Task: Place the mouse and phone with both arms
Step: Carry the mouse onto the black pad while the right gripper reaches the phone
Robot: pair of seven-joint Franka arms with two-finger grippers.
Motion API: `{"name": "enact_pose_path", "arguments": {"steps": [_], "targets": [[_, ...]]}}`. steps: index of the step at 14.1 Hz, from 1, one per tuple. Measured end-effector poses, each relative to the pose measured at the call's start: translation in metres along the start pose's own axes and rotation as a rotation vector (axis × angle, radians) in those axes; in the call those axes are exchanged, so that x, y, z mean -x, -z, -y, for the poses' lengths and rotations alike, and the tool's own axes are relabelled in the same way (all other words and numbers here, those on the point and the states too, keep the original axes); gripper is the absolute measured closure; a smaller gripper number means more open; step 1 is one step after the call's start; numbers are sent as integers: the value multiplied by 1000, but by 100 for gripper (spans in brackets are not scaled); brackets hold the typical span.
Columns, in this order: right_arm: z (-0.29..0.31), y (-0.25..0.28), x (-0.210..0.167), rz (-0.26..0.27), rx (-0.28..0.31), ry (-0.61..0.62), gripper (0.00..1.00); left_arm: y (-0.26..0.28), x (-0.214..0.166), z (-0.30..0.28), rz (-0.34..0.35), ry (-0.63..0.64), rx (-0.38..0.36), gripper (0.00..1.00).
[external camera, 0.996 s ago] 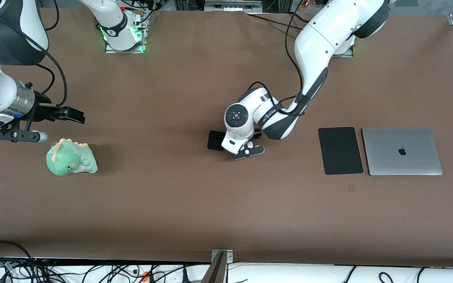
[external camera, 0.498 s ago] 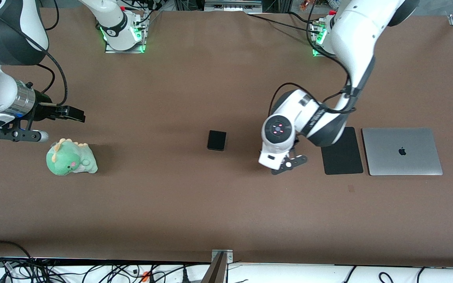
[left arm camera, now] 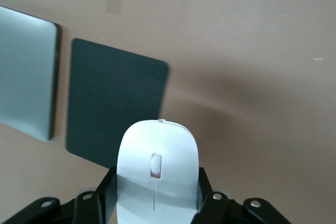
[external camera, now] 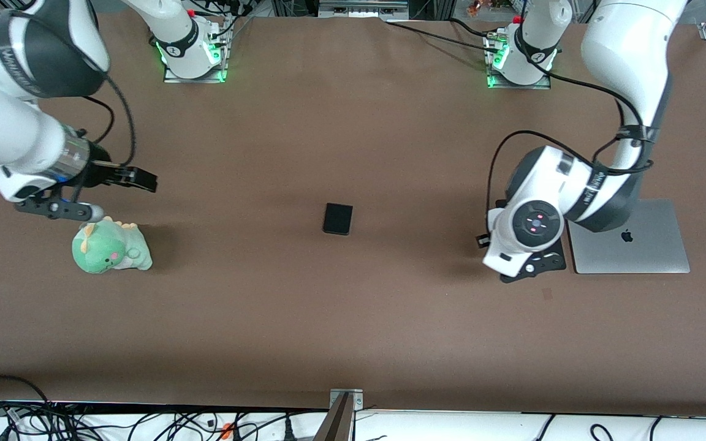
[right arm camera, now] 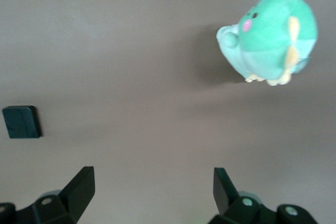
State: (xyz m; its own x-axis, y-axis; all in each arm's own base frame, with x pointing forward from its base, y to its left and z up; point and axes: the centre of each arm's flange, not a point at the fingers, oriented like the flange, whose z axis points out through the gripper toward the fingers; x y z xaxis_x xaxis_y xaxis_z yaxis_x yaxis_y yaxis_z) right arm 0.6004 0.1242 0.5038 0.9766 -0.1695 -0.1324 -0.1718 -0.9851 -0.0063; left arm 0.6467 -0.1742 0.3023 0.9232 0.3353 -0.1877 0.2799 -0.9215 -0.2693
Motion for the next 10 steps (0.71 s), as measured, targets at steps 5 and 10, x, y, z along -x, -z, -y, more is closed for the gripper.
{"name": "enact_pose_path", "arguments": {"steps": [5, 10], "targets": [[95, -64, -6, -30, -62, -41, 0, -55, -40, 72, 33, -84, 46, 39], [195, -151, 3, -114, -108, -32, 0, -106, -45, 96, 38, -159, 87, 39]]}}
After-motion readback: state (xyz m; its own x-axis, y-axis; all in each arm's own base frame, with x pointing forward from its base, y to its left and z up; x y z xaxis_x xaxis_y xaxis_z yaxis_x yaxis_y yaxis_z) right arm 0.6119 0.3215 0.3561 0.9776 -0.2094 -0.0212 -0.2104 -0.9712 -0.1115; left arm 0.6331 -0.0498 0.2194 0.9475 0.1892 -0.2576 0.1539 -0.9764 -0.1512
